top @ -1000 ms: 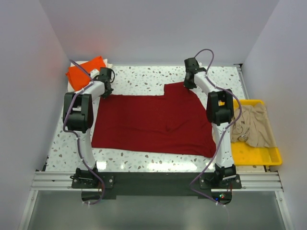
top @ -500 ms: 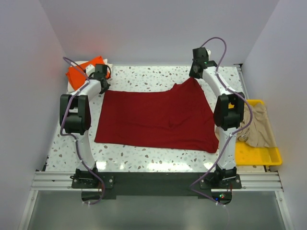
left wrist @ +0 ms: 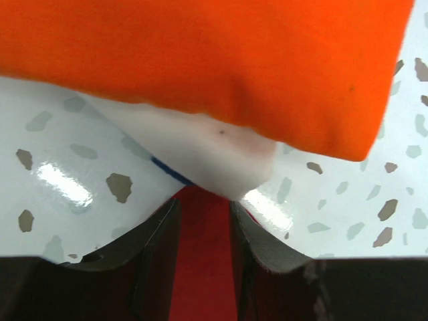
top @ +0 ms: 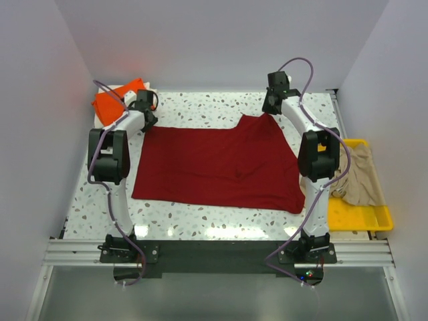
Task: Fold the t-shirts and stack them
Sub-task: Fold the tshirt
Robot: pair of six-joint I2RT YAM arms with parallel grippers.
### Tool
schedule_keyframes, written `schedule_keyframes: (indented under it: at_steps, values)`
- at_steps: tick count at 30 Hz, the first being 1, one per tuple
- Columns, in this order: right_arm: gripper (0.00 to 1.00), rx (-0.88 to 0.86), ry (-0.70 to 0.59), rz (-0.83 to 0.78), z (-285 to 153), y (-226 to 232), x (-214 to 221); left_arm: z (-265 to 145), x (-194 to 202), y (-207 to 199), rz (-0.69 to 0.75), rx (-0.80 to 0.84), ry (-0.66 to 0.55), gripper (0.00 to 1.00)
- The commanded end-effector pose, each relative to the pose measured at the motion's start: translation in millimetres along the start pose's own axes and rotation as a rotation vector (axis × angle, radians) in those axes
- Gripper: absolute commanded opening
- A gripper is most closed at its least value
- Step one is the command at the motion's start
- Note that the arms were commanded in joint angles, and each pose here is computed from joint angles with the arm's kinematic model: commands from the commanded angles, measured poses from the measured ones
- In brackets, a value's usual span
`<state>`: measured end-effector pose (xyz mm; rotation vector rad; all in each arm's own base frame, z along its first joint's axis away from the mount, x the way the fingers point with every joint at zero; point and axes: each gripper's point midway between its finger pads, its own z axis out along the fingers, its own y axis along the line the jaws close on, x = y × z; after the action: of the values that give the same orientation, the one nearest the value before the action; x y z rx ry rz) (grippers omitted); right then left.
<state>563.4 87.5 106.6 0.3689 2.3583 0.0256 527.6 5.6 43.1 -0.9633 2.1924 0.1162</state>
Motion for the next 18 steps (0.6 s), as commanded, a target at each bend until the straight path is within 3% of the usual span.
schedule_keyframes:
  at_steps: [1,18]
  values:
    - [0.02,-0.024,-0.036,0.011,0,3,-10,1,-19,-25,-0.035,0.040,-0.053,0.40]
    - [0.02,-0.026,-0.008,0.027,11,-5,2,23,6,-12,0.005,-0.114,-0.010,0.36]
